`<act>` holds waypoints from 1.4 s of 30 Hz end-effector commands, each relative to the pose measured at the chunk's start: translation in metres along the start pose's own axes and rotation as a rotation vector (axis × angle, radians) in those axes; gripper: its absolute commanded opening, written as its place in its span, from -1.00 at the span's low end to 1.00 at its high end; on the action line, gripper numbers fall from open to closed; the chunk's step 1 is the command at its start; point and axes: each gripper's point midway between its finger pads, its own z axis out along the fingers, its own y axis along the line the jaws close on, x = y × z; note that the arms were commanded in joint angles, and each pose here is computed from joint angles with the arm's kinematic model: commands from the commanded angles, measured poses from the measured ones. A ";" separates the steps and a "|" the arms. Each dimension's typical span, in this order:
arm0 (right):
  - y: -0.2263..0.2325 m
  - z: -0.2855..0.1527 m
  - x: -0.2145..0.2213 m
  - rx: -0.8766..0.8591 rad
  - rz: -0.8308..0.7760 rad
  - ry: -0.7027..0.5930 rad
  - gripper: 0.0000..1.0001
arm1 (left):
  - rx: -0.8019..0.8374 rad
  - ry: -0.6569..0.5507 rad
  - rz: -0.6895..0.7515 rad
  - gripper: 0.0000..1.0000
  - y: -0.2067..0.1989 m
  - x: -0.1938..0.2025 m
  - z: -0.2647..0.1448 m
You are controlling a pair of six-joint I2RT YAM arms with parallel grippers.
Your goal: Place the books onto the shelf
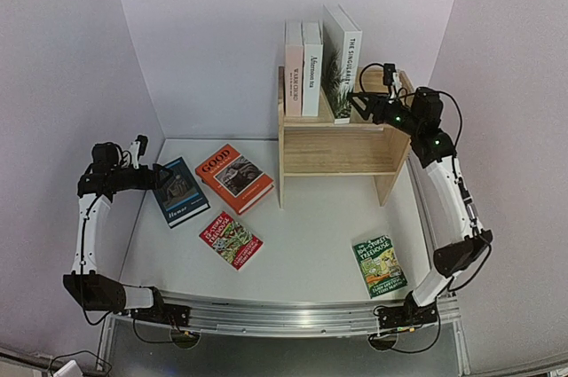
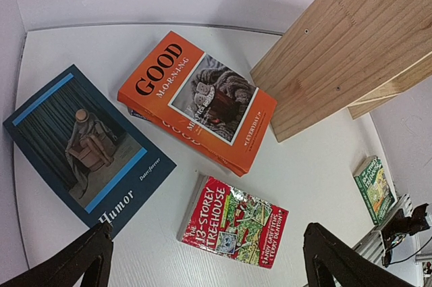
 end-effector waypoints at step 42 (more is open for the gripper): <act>-0.020 0.065 0.029 -0.146 0.033 0.063 0.39 | 0.012 -0.012 0.027 0.96 -0.004 -0.002 -0.002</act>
